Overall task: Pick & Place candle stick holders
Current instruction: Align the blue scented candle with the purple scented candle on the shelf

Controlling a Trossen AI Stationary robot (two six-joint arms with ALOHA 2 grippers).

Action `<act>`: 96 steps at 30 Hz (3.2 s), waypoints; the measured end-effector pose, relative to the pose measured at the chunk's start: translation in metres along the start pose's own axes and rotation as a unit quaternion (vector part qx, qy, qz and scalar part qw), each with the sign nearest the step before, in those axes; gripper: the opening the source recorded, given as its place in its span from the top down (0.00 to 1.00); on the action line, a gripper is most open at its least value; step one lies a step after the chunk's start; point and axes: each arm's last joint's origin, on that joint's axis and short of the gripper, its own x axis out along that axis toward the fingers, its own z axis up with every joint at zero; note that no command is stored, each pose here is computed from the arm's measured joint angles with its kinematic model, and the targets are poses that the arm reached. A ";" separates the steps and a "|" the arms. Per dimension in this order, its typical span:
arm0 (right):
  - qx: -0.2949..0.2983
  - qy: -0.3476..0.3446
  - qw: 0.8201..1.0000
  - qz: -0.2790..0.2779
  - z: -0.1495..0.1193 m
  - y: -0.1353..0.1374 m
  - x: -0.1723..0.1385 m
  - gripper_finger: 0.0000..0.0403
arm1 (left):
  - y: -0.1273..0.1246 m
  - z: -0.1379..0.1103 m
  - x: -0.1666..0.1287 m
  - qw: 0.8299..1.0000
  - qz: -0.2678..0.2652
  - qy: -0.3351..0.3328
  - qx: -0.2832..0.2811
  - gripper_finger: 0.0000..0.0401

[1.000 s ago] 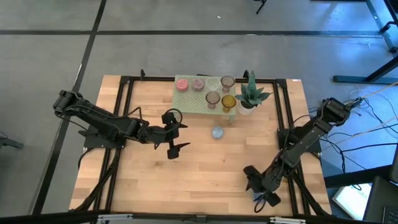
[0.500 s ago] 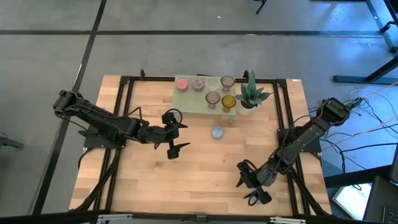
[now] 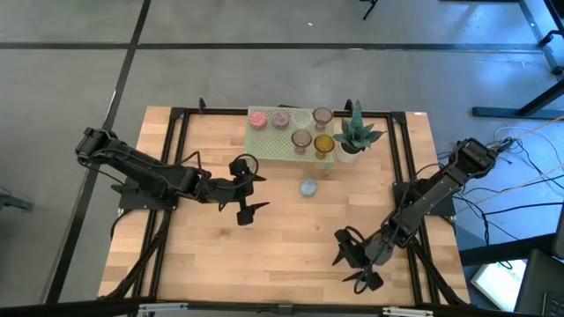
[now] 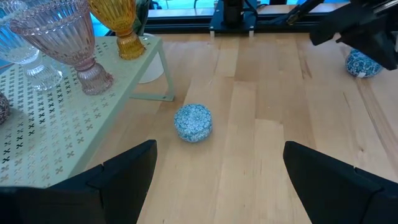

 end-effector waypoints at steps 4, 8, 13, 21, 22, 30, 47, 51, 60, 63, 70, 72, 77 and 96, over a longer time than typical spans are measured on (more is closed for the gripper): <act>-0.021 0.000 1.000 0.015 0.000 0.001 0.000 0.36 | 0.000 0.000 0.000 1.000 0.000 0.000 0.000 0.13; 0.011 0.003 1.000 0.021 0.000 0.001 0.000 0.36 | 0.000 0.000 0.000 1.000 0.000 0.000 0.000 0.13; 0.001 -0.005 1.000 0.029 0.002 0.002 0.000 0.32 | 0.000 0.000 0.000 1.000 0.000 0.000 0.000 0.13; 0.001 -0.003 1.000 0.015 0.001 0.001 0.000 0.16 | 0.000 0.000 0.000 1.000 0.000 0.000 0.000 0.13; 0.007 -0.002 1.000 0.015 0.001 0.001 0.000 0.15 | 0.000 0.000 0.000 1.000 0.000 0.000 0.000 0.13; 0.092 -0.004 0.995 0.029 0.001 0.007 -0.001 0.11 | 0.000 0.000 0.000 1.000 0.000 0.000 0.000 0.13; 0.076 -0.052 0.995 0.045 0.011 0.009 -0.001 0.11 | 0.000 0.000 0.000 1.000 0.000 0.000 0.000 0.13; 0.067 -0.039 0.995 0.056 0.009 0.010 -0.001 0.11 | 0.000 0.000 0.000 1.000 0.000 0.000 0.000 0.13; 0.112 0.107 0.986 0.058 -0.023 0.025 -0.005 0.11 | 0.000 0.000 0.000 1.000 0.000 0.000 0.000 0.13; 0.089 0.152 0.983 0.052 -0.035 0.031 -0.008 0.11 | 0.000 0.000 0.000 1.000 0.000 0.000 0.000 0.13; 0.028 0.164 0.986 0.033 -0.045 0.041 -0.013 0.11 | 0.000 0.000 0.000 1.000 0.000 0.000 0.000 0.13; 0.009 0.157 0.987 0.019 -0.046 0.043 -0.014 0.11 | 0.000 0.000 0.000 1.000 0.001 0.000 0.000 0.13; -0.023 0.162 0.987 0.002 -0.053 0.047 -0.010 0.11 | 0.000 0.000 0.000 1.000 0.001 0.000 0.000 0.13; -0.044 0.211 0.977 -0.012 -0.077 0.048 0.014 0.20 | 0.000 0.000 0.000 1.000 0.001 0.000 0.000 0.13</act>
